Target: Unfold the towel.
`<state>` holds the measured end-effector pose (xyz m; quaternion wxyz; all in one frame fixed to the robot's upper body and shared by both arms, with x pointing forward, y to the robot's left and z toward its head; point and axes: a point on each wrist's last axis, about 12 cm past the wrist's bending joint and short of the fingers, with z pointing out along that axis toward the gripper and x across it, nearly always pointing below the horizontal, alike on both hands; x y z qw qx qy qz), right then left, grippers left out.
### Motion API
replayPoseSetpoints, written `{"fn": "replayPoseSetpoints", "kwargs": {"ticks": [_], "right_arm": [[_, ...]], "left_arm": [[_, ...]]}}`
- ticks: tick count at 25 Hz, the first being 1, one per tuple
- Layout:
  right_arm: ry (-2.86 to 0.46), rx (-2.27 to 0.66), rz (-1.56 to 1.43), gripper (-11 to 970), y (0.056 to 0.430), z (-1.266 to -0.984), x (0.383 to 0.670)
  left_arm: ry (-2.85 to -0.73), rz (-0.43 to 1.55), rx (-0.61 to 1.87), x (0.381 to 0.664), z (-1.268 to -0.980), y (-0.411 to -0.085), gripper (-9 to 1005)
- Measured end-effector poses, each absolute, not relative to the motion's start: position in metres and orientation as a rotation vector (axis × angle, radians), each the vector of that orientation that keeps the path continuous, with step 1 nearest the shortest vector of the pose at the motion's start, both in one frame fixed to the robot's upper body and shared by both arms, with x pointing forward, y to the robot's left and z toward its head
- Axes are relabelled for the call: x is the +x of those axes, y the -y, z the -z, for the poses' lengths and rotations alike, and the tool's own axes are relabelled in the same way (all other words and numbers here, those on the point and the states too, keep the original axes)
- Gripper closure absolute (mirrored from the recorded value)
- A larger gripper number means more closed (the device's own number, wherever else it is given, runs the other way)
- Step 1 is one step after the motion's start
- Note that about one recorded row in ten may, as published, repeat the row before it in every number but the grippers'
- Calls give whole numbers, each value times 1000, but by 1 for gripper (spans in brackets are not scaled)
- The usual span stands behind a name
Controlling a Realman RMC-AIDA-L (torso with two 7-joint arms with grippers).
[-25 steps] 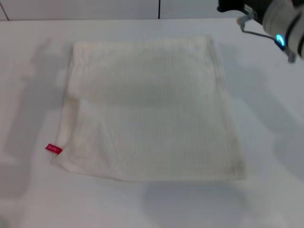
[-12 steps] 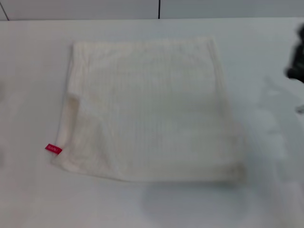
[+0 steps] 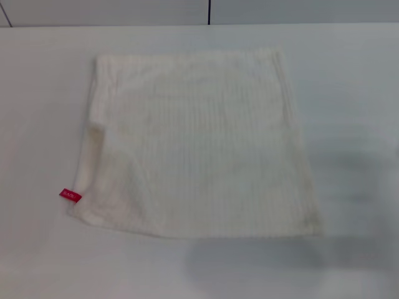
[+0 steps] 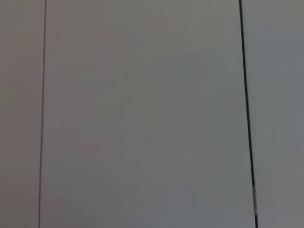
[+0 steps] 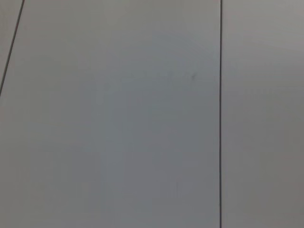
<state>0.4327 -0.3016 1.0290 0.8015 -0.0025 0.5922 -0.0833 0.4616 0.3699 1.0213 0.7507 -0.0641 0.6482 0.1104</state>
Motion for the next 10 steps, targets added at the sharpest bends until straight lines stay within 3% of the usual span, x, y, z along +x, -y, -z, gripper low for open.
{"fn": "replayPoseSetpoints", "kwargs": {"ticks": [7, 10], "right_arm": [[-1283, -32, 166, 573, 299, -1027, 434], [-1288, -39, 166, 573, 299, -1026, 434]], "left_arm": [[-1396, -246, -138, 454, -1021, -370, 199], [-1400, -249, -139, 452, -1020, -371, 199]]}}
